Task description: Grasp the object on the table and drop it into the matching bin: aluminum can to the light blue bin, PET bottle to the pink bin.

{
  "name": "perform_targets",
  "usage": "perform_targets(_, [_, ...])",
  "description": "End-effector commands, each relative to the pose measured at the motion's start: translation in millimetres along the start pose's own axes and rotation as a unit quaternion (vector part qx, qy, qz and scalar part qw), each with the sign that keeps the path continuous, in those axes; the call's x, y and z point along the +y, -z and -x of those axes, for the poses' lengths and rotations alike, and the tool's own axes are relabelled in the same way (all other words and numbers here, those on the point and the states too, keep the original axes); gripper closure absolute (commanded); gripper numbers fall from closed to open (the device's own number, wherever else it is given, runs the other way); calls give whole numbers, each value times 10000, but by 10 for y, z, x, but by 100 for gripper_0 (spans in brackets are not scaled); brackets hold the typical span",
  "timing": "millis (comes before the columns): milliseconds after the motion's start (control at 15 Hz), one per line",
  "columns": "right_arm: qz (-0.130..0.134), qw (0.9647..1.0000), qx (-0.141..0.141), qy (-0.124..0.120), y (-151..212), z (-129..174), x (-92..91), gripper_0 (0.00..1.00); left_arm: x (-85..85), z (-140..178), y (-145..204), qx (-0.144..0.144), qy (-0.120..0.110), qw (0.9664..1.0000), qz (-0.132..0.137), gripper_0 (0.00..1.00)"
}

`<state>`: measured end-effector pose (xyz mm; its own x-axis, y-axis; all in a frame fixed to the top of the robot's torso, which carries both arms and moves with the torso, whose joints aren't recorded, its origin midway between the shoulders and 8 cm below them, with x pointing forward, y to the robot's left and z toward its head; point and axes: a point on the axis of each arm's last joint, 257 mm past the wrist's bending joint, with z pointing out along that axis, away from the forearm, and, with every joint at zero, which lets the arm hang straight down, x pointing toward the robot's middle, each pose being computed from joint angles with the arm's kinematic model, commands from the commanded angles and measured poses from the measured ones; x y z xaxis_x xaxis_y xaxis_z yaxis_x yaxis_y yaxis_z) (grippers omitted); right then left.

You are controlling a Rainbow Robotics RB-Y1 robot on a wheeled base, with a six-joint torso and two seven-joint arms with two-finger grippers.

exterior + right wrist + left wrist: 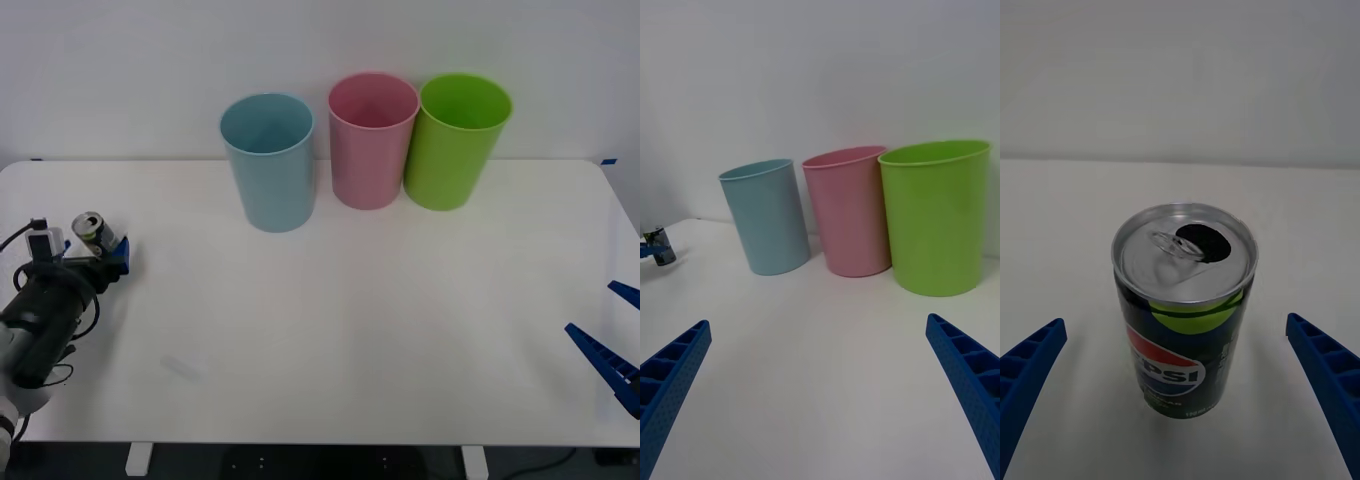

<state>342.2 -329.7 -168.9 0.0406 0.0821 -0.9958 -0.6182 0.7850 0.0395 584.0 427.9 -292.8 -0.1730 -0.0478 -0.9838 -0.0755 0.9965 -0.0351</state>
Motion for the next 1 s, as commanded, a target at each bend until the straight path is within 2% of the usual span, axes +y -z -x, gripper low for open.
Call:
perform_targets(67, [0,10000,0,0,0,0,0,0,-43,-10,-118,93,-42,9999,39,0])
perform_targets(667, [0,10000,0,0,0,0,0,0,-58,70,-210,93,-133,9998,116,0])
perform_targets(733, [0,10000,0,0,0,0,0,0,-53,71,-210,93,-126,9998,124,5])
perform_targets(800, [0,10000,0,0,0,0,0,0,-56,66,-210,101,-152,9998,124,95])
perform_targets(867, [0,10000,0,0,0,0,0,0,-54,69,-211,101,-163,9997,122,100])
perform_targets(1000, [0,10000,0,0,0,0,0,0,-54,68,-211,104,-193,9997,121,100])
